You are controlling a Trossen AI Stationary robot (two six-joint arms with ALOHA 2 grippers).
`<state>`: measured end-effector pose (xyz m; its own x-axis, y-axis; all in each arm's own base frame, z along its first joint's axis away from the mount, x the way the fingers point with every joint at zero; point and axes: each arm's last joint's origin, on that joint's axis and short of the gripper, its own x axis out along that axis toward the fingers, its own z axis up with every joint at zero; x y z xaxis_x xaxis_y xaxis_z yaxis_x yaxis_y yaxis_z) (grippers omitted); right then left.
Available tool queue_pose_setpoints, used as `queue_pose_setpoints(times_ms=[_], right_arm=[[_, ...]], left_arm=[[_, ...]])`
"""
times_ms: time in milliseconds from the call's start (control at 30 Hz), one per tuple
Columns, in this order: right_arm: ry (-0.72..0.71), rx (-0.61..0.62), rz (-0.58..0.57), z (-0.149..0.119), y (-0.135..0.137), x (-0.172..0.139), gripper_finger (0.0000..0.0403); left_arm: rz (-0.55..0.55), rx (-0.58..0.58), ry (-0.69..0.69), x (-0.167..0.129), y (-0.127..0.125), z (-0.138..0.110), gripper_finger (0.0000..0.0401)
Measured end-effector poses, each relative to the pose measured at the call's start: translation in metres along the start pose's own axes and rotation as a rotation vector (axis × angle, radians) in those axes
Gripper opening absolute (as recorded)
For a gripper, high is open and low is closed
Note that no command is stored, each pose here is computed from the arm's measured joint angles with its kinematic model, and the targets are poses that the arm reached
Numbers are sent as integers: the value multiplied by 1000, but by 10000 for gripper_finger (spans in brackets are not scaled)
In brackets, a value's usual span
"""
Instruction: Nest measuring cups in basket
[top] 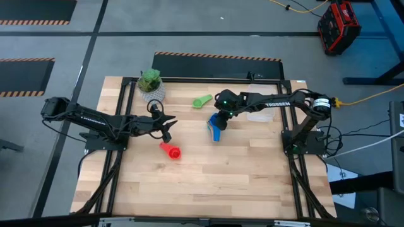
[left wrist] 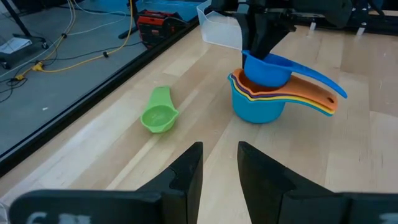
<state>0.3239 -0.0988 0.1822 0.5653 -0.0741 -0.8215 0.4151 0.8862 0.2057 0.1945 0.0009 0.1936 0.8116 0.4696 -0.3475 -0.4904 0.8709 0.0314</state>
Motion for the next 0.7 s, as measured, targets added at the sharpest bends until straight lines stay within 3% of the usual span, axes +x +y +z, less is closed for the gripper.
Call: queue_pose_setpoints(times_ms=[700], right_arm=[[-5, -27, 0, 0, 0, 0, 160]], left_arm=[[0, -1, 0, 0, 0, 0, 94]])
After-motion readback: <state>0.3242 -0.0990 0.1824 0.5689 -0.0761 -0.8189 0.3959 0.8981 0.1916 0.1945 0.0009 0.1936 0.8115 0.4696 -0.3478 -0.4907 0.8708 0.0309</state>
